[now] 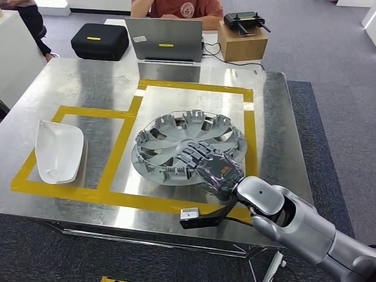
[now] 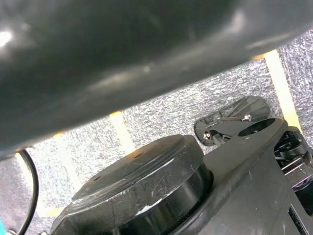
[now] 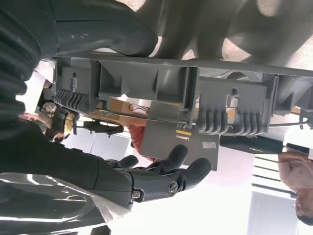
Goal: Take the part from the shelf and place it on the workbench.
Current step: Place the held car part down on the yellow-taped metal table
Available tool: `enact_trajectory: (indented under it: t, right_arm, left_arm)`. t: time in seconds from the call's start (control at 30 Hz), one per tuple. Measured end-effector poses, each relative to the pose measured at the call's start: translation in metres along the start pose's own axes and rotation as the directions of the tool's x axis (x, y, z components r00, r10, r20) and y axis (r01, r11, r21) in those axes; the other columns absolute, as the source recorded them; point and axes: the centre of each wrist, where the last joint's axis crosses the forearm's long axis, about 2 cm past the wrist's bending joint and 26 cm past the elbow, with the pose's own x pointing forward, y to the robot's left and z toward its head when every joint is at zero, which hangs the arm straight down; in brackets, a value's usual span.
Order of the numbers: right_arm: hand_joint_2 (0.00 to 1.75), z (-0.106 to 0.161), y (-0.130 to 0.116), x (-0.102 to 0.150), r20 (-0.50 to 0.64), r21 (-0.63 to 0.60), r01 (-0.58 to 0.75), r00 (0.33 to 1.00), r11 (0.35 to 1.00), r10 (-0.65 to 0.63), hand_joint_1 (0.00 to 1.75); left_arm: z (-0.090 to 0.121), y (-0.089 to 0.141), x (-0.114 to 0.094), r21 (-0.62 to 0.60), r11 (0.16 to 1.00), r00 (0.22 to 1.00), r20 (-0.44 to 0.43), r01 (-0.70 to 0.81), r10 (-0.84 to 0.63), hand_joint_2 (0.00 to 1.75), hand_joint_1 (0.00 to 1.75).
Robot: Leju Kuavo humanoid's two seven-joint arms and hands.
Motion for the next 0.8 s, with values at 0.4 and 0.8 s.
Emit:
enact_trajectory:
  t: [0.4,0.8]
  right_arm:
    - [1.75,0.0006,-0.0004,0.0032,-0.006,-0.040,-0.013,1.000,0.999,0.013,0.00]
    - [1.75,0.0015,0.0000,0.0092,-0.009,-0.082,-0.019,1.000,0.996,0.018,0.00]
  left_arm:
    - [0.0001,-0.0005,-0.0004,0.000,1.000,1.000,-0.001,0.000,0.000,0.00,0.00]
    - [0.0001,-0.0024,-0.0002,-0.003,1.000,1.000,0.000,-0.002,0.002,0.00,0.00]
